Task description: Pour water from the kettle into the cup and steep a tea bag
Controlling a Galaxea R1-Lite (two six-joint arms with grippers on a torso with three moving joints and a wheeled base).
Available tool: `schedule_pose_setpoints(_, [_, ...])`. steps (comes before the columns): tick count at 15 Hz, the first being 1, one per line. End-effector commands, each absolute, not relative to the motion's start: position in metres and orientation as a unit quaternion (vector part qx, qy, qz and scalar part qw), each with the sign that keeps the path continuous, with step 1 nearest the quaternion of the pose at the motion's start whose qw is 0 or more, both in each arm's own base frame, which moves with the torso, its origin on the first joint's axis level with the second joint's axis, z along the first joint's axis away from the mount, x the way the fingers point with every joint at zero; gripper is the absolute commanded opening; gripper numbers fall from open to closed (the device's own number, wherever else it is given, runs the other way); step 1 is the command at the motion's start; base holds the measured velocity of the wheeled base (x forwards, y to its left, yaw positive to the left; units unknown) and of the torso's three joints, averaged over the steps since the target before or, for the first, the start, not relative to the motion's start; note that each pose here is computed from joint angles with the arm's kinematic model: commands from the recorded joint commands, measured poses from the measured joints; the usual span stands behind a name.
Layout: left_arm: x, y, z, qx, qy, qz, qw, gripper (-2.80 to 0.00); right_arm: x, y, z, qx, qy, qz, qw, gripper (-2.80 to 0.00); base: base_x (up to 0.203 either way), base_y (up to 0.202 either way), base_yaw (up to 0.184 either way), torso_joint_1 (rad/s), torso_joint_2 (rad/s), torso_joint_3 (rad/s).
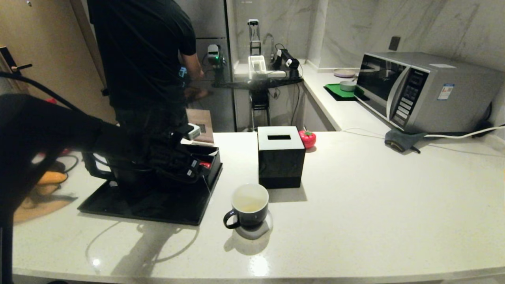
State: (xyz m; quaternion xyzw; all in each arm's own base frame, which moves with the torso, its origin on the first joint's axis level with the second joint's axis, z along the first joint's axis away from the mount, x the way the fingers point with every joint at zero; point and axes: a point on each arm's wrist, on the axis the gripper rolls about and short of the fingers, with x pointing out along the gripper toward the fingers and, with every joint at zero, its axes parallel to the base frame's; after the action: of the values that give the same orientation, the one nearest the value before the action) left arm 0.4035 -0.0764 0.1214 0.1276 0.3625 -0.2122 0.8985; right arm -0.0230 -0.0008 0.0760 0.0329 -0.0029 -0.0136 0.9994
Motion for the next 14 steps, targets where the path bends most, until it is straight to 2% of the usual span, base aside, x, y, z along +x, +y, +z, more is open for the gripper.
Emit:
schedule_pose_setpoints(1, [0.402, -0.076, 0.126, 0.129, 0.357, -0.213, 0.9, 0.0, -0.023, -0.001, 0.076, 0.033, -0.001, -0.014, 0.999, -2.8, 0.0, 0.0, 0.0, 0.0, 0.0, 0.0])
schedule_pose_setpoints(14, [0.386, -0.071, 0.137, 0.124, 0.357, -0.21, 0.902, 0.0, -0.023, -0.001, 0.076, 0.033, -0.003, -0.014, 0.999, -2.8, 0.0, 0.0, 0.0, 0.0, 0.0, 0.0])
